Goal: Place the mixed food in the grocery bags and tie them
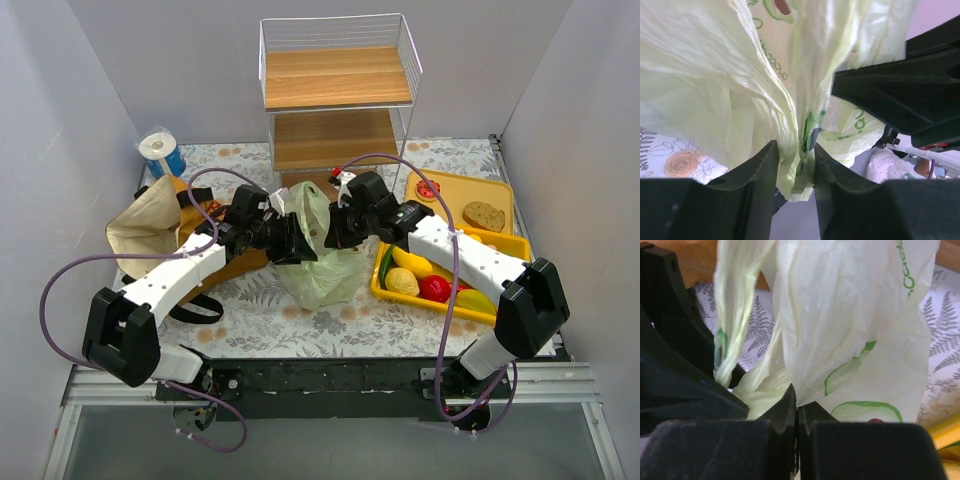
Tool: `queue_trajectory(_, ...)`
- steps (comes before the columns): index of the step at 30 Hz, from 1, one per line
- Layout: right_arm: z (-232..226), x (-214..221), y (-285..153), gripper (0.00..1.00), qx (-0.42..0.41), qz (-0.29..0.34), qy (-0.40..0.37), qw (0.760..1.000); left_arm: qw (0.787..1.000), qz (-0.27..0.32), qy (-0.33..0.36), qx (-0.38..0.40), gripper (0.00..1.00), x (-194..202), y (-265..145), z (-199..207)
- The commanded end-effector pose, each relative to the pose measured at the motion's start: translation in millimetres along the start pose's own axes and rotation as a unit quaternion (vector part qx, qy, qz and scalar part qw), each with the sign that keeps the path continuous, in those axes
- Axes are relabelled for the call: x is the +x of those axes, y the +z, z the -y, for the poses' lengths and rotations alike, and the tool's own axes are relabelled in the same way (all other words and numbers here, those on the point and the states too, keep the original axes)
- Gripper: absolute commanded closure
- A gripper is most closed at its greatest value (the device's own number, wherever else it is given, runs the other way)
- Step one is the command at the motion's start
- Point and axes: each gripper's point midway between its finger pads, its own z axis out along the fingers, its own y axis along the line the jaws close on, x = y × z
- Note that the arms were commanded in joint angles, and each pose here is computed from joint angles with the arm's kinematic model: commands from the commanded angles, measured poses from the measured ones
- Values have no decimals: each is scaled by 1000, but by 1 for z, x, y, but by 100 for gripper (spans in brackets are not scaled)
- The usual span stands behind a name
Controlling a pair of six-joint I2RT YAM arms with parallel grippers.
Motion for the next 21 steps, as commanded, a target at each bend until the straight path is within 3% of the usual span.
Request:
queue_trajectory(1, 5, -32, -27, 99, 30, 60, -58, 996, 999, 30, 29, -2, 72, -12, -22, 18)
queue_trajectory(5, 28, -54, -35, 99, 70, 75, -124, 987, 998, 42, 32, -26, 100, -14, -41, 24)
queue_trajectory(14, 96, -97, -16, 99, 180, 51, -139, 972, 999, -50, -4, 7, 100, 25, -93, 71)
queue_trajectory(17, 89, -115, -6, 86, 160, 51, -146, 975, 996, -82, -36, 20, 100, 40, -101, 79)
queue_trajectory(18, 84, -118, -3, 74, 145, 51, -146, 977, 996, -80, -38, 19, 100, 42, -104, 79)
queue_trajectory(20, 83, -121, -1, 63, 144, 53, -147, 977, 996, -72, -44, 9, 100, 42, -105, 75)
queue_trajectory(21, 84, -122, -2, 49, 146, 53, -146, 977, 997, -64, -46, -6, 100, 41, -104, 70)
